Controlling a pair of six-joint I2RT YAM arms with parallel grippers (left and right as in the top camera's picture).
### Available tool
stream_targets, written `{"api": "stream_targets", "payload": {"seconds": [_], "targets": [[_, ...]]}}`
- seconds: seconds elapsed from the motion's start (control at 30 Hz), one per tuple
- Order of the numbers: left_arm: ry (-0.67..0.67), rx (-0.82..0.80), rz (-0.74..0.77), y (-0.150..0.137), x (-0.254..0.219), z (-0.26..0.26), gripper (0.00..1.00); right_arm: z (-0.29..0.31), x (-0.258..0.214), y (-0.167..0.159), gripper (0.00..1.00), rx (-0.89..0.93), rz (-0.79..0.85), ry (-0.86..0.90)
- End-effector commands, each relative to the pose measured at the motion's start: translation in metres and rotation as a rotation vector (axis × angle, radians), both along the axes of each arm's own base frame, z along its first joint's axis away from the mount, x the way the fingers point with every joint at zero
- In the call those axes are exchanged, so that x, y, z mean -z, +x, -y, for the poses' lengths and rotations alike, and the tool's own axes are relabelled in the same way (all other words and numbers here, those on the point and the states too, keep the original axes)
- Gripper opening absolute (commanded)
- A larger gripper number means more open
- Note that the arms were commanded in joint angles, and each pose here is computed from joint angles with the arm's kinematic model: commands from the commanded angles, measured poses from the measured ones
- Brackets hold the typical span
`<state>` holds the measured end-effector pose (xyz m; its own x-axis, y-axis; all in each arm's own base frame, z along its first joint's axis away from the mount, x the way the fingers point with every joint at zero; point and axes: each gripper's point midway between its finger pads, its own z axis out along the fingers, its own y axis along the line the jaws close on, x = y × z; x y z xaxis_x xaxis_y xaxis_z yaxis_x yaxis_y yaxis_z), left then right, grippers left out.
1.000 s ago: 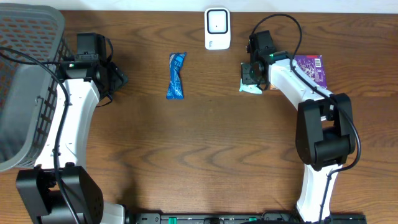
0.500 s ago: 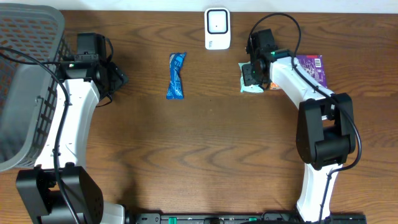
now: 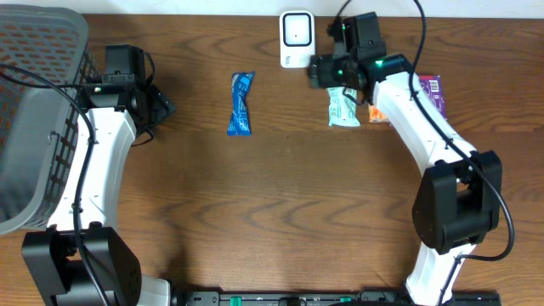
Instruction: Scan the item barcode
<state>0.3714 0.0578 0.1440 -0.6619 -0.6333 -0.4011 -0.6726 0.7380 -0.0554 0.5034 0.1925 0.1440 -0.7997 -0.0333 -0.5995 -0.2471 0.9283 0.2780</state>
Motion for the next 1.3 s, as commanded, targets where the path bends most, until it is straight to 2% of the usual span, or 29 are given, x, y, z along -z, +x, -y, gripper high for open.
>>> {"api": "stream_targets", "payload": {"seconds": [0.0, 0.17, 0.33, 0.47, 0.57, 0.63, 0.67, 0.7, 0.73, 0.77, 0.83, 0.87, 1.1, 1.27], "targets": [[0.007, -0.017, -0.004, -0.001, 0.001, -0.003, 0.98, -0.049, 0.004, -0.015, 0.85, -0.131, -0.04, 0.122], [0.007, -0.017, -0.004, -0.001, 0.001, -0.003, 0.98, -0.096, 0.031, -0.022, 0.91, -0.123, -0.1, 0.191], [0.007, -0.017, -0.004, -0.001, 0.001, -0.003, 0.98, -0.147, 0.065, -0.038, 0.99, -0.21, -0.115, 0.201], [0.007, -0.017, -0.004, -0.001, 0.001, -0.003, 0.98, -0.175, 0.091, -0.057, 0.98, -0.266, -0.144, 0.187], [0.007, -0.017, -0.004, -0.001, 0.001, -0.003, 0.98, -0.189, 0.11, -0.069, 0.91, -0.294, -0.168, 0.173], [0.007, -0.017, -0.004, -0.001, 0.001, -0.003, 0.98, -0.192, 0.119, -0.074, 0.84, -0.302, -0.185, 0.164], [0.007, -0.017, -0.004, -0.001, 0.001, -0.003, 0.98, -0.193, 0.123, -0.075, 0.75, -0.303, -0.19, 0.161], [0.007, -0.017, -0.004, -0.001, 0.001, -0.003, 0.98, -0.193, 0.126, -0.076, 0.63, -0.303, -0.195, 0.159], [0.007, -0.017, -0.004, -0.001, 0.001, -0.003, 0.98, -0.193, 0.127, -0.076, 0.42, -0.303, -0.196, 0.159], [0.007, -0.017, -0.004, -0.001, 0.001, -0.003, 0.98, -0.192, 0.127, -0.076, 0.28, -0.301, -0.197, 0.158], [0.007, -0.017, -0.004, -0.001, 0.001, -0.003, 0.98, -0.19, 0.127, -0.073, 0.04, -0.295, -0.196, 0.159], [0.007, -0.017, -0.004, -0.001, 0.001, -0.003, 0.98, -0.188, 0.125, -0.072, 0.01, -0.292, -0.197, 0.161], [0.007, -0.017, -0.004, -0.001, 0.001, -0.003, 0.98, -0.168, 0.119, -0.079, 0.01, -0.269, -0.288, 0.146], [0.007, -0.017, -0.004, -0.001, 0.001, -0.003, 0.98, -0.143, 0.11, -0.118, 0.01, -0.28, -0.478, 0.104]]}}
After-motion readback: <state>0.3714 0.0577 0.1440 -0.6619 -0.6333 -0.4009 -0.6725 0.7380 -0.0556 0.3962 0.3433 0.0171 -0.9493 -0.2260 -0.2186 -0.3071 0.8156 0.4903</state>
